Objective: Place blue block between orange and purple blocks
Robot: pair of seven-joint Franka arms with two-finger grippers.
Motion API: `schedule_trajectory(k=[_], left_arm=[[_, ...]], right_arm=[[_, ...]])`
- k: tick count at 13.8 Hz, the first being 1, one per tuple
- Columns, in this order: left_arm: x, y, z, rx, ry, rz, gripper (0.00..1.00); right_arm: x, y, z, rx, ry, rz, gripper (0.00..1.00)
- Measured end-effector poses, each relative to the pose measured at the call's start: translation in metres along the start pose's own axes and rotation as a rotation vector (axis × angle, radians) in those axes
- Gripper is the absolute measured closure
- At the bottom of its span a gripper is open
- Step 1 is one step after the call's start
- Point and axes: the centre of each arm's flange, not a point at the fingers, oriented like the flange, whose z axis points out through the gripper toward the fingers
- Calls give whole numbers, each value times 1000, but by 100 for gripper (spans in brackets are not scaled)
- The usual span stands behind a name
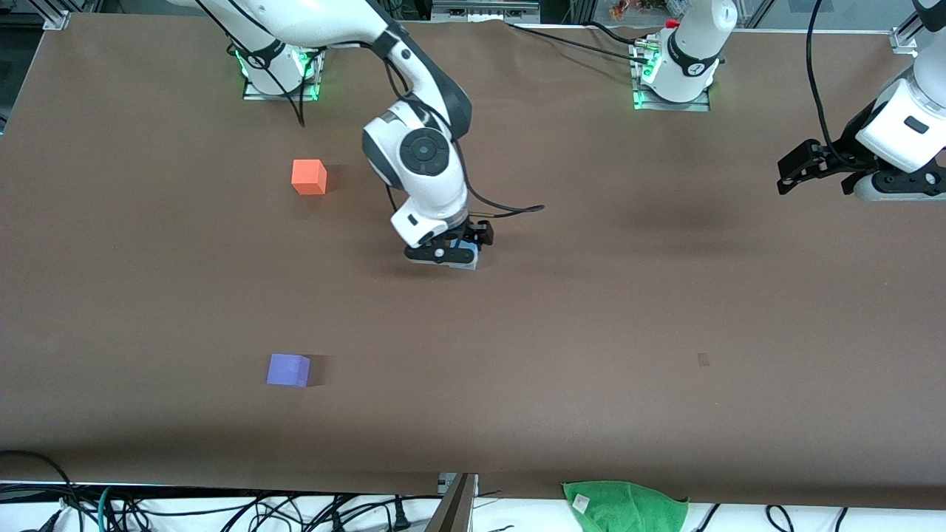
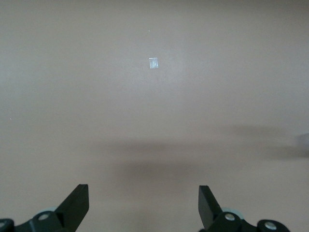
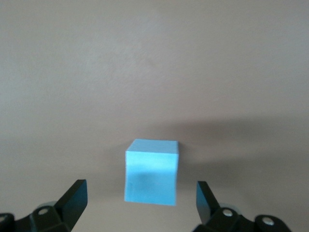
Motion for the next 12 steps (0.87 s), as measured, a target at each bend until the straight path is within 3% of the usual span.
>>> schedule_trajectory(k=[6,12], left_arm=[[-2,1,-2,-45,-64,-8,0],[-9,-2,3,-43,-131,-12,0]], right_arm=[[-3,1,35,-15,-4,8,0],[-7,6,60,-52,-16,-6,0]])
